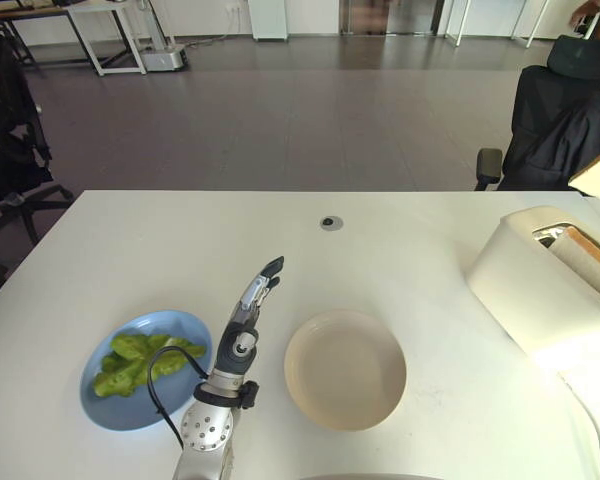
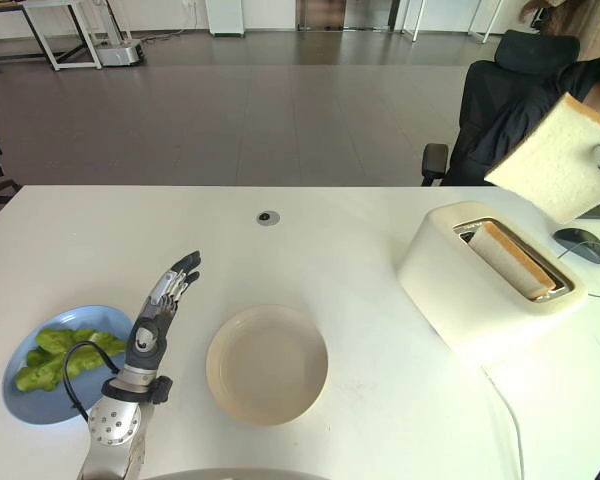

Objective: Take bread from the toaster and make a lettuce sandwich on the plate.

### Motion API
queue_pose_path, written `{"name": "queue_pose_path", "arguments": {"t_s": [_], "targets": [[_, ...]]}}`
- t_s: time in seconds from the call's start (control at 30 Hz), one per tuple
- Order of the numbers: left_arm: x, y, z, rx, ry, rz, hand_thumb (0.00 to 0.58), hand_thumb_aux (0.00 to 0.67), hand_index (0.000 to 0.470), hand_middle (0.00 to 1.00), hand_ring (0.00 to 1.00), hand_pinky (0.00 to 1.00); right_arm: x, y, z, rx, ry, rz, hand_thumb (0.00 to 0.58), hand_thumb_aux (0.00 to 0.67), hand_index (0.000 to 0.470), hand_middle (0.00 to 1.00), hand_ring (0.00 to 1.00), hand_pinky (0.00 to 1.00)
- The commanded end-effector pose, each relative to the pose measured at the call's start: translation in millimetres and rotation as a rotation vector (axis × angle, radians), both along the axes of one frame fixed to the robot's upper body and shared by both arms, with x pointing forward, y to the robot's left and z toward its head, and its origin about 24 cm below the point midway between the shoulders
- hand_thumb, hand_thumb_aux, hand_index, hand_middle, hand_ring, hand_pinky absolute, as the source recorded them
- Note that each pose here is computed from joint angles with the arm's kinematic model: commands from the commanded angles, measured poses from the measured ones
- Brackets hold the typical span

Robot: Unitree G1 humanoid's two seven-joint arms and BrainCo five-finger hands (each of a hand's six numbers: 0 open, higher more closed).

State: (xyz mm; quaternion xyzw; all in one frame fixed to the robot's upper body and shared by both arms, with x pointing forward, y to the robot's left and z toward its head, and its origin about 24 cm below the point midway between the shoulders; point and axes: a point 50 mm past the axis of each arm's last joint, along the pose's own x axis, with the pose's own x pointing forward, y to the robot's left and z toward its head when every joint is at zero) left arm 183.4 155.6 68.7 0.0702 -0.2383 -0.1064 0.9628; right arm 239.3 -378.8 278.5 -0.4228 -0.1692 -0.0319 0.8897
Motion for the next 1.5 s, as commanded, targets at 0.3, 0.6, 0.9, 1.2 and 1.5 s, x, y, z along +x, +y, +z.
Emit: {"name": "queue_pose_path", "arguments": {"t_s": [0.3, 0.6, 0.9, 1.2, 1.5], "targets": [[9.9, 35.6, 31.9, 0.209, -0.001, 0.172, 0.000, 0.000, 0.000, 0.00, 0.00, 0.00, 5.1, 157.6, -72.7, 0.063, 0.375, 0.739, 0.580, 0.670, 0.470, 0.00, 0.00, 0.00], [-7.6, 96.6, 77.8, 0.440, -0.047, 0.386, 0.000, 0.000, 0.000, 0.00, 0.00, 0.00, 3.8, 240.7, -149.7, -0.018, 0.720, 1.022, 0.580, 0.670, 0.470, 0.00, 0.00, 0.00], [-34.5, 144.9, 68.9, 0.724, 0.096, 0.469, 0.000, 0.000, 0.000, 0.00, 0.00, 0.00, 10.9, 274.7, -176.9, -0.198, 0.695, 1.028, 0.580, 0.670, 0.470, 0.00, 0.00, 0.00], [-51.5, 166.7, 68.4, 0.757, 0.151, 0.513, 0.000, 0.000, 0.000, 0.00, 0.00, 0.00, 19.9, 283.5, -183.3, -0.247, 0.630, 0.964, 0.000, 0.000, 0.000, 0.00, 0.00, 0.00], [-40.7, 175.6, 38.0, 1.067, 0.250, 0.499, 0.000, 0.000, 0.000, 0.00, 0.00, 0.00, 21.8, 278.8, -174.8, -0.189, 0.524, 0.903, 0.000, 0.000, 0.000, 0.00, 0.00, 0.00]]}}
